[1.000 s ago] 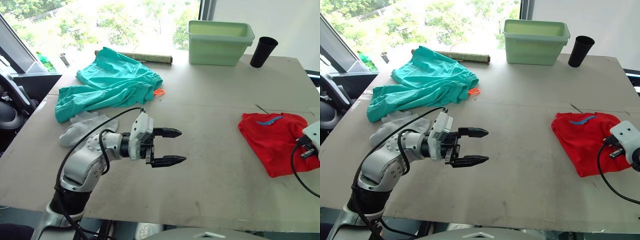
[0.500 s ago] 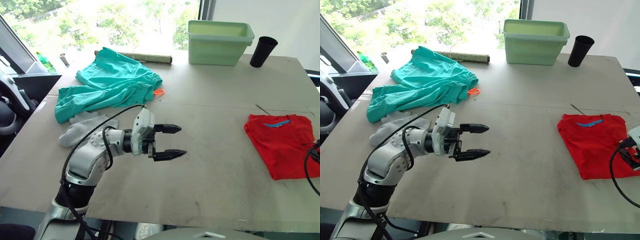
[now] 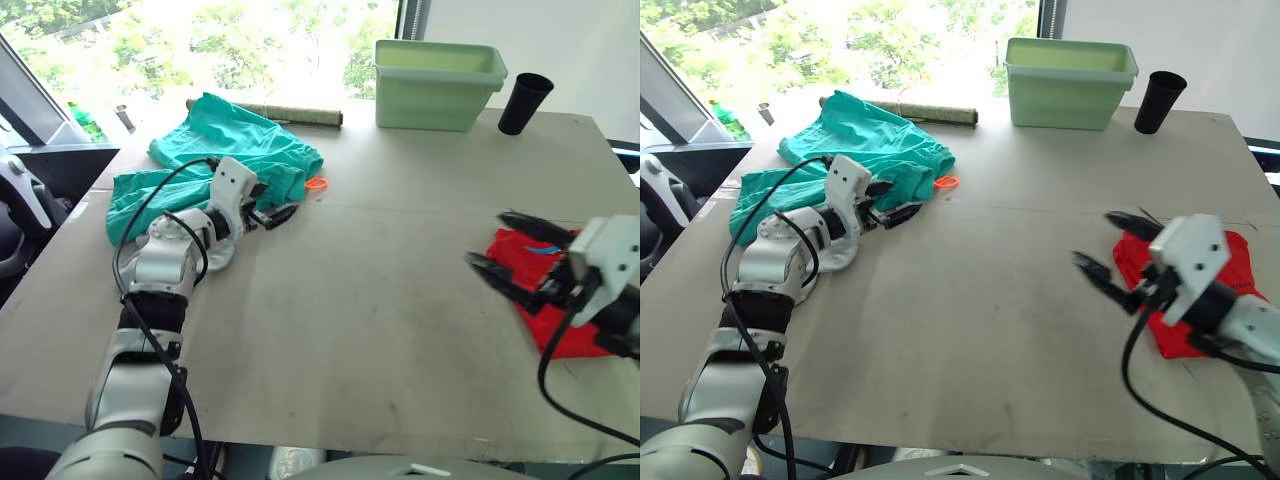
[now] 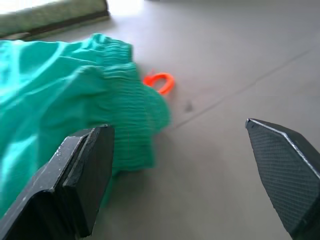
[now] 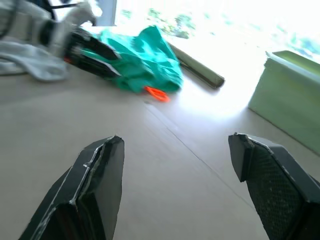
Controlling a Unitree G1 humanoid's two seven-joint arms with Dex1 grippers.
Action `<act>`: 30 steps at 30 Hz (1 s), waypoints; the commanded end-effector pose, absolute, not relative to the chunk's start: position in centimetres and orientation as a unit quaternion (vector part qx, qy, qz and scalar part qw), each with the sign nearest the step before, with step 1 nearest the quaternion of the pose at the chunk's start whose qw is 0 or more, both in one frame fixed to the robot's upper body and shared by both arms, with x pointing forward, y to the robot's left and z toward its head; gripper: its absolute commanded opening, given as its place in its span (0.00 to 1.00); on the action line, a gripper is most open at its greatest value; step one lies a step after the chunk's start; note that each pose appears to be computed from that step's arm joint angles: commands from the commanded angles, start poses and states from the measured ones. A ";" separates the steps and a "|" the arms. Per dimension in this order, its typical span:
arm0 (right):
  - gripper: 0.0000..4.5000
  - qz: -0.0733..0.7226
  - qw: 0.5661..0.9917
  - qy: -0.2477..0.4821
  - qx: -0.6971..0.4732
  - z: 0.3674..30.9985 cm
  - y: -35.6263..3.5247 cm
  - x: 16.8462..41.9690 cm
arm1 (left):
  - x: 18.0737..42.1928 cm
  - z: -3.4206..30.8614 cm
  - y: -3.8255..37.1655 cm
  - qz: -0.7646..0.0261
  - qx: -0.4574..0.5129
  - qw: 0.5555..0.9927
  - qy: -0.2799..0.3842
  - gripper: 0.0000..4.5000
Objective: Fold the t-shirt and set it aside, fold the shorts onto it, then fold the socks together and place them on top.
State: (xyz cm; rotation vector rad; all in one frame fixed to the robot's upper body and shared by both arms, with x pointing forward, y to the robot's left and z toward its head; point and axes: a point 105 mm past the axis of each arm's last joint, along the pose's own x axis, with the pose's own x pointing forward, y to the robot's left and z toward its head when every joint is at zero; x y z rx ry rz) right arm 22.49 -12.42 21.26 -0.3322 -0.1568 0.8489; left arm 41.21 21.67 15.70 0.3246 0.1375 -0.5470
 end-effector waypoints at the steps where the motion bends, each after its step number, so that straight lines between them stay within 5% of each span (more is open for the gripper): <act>1: 0.78 0.432 0.881 -0.082 -0.173 21.0 -10.2 22.4 | 42.7 16.2 21.7 -0.260 0.201 0.941 0.076 1.00; 7: 0.78 0.435 0.880 -0.073 -0.178 20.3 -9.2 22.7 | 45.0 17.8 20.1 -0.277 0.254 0.923 0.090 1.00; 14: 0.78 0.417 0.891 -0.062 -0.165 19.9 -9.3 22.4 | 44.4 19.7 19.7 -0.358 0.321 0.864 0.148 1.00; 21: 0.78 0.397 0.902 -0.056 -0.162 19.3 -9.6 22.8 | 45.3 19.2 19.2 -0.323 0.349 0.859 0.189 1.00; 25: 0.79 0.388 0.906 -0.055 -0.163 19.2 -9.8 23.0 | 45.6 18.3 19.2 -0.304 0.353 0.863 0.196 0.63; 30: 0.79 0.351 0.922 -0.041 -0.160 18.5 -11.2 22.6 | 45.6 19.1 16.7 -0.341 0.245 0.896 0.144 0.14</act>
